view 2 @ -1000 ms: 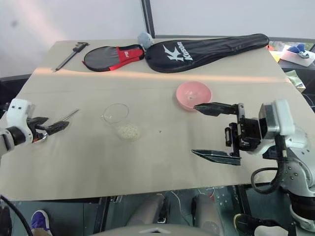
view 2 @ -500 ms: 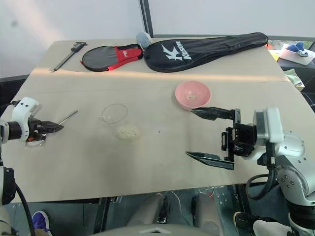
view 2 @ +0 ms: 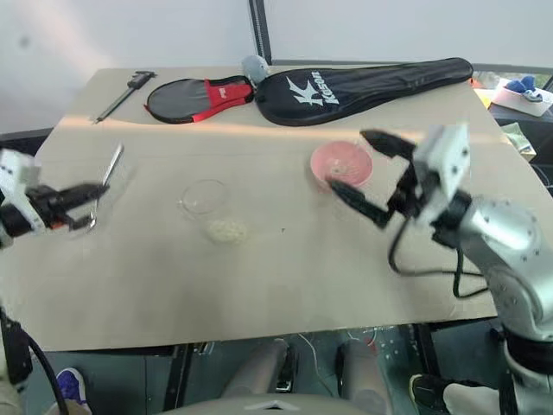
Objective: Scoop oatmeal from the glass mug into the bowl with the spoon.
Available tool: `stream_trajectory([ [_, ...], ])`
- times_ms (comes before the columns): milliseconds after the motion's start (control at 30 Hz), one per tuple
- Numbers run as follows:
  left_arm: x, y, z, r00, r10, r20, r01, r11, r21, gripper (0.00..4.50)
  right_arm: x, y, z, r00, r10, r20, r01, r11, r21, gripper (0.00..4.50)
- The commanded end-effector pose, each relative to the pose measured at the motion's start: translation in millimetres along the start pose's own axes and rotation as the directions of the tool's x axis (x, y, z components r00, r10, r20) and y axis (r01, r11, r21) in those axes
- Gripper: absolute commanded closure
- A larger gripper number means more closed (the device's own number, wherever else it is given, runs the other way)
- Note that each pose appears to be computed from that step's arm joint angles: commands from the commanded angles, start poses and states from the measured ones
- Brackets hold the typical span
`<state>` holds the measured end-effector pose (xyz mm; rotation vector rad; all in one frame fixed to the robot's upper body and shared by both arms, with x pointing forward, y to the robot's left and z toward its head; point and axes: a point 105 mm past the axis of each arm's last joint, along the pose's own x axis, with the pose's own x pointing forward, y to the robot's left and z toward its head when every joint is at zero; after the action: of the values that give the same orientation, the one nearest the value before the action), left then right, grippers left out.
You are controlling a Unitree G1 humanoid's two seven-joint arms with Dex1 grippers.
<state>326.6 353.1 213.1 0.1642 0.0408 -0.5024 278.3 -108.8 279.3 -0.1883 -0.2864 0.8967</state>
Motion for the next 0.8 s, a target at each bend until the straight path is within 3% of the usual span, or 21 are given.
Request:
stream_trajectory([
  [33,27.7,-40.9,87.3,0.959,-0.093,0.268,0.051,0.986,0.159,4.43,28.2,-2.8,16.6,0.998,0.051,0.019,-0.053,0.990,0.128,0.00],
  [133,54.4,-76.9,126.6,0.906,-0.175,0.386,0.082,0.966,0.247,4.43,64.0,-3.0,30.8,0.994,0.092,0.050,-0.102,0.965,0.243,0.00],
  [267,76.8,-109.7,147.6,0.871,-0.285,0.400,0.083,0.888,0.453,4.43,99.4,-1.5,50.0,0.986,0.111,0.120,-0.152,0.893,0.424,0.00],
  [467,92.3,-137.7,149.7,0.831,-0.411,0.375,0.127,0.796,0.591,4.43,119.2,14.5,74.6,0.964,0.182,0.195,-0.255,0.845,0.470,0.00],
  [767,94.1,-158.5,147.5,0.785,-0.483,0.387,0.192,0.785,0.589,4.43,127.2,10.8,75.1,0.968,0.158,0.197,-0.236,0.843,0.483,0.00],
  [800,93.9,-160.6,146.1,0.783,-0.491,0.383,0.201,0.781,0.591,4.48,127.1,9.8,75.5,0.967,0.154,0.204,-0.238,0.836,0.494,0.25],
])
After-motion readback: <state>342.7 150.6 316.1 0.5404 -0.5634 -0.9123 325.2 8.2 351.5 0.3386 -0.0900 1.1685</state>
